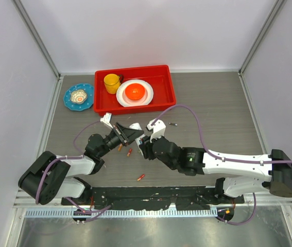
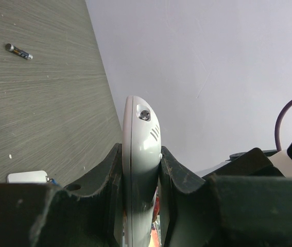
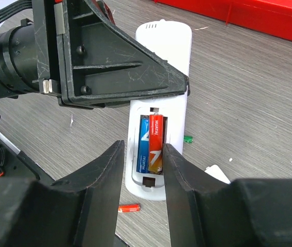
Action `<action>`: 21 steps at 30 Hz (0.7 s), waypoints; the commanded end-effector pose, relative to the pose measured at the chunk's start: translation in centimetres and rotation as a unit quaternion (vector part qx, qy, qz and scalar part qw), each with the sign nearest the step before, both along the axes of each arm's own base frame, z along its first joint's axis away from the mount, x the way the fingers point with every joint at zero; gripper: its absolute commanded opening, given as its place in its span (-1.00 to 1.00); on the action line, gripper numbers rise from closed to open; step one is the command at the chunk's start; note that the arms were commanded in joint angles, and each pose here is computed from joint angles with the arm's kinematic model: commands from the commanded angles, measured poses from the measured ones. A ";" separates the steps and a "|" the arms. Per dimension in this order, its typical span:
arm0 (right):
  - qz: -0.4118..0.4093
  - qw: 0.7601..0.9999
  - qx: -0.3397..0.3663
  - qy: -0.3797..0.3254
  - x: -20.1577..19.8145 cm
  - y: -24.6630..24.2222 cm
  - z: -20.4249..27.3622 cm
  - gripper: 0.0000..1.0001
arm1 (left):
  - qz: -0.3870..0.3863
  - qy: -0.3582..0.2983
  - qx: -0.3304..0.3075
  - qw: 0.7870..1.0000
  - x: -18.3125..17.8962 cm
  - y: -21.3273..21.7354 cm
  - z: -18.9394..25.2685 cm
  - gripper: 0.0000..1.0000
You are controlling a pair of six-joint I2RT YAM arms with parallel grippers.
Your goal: Load the batteries into the remote control
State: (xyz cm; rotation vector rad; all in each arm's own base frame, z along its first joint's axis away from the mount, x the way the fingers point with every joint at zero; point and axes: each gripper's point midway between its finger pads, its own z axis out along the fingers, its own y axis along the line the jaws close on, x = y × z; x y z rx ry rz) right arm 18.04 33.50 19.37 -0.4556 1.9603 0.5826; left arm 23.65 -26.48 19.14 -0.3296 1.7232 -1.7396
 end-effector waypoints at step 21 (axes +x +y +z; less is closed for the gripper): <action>-0.022 0.999 0.040 -0.020 0.5 -1.0 4.0 0.28 | -0.011 -0.138 -0.099 0.985 -1.8 0.8 7.9 -0.99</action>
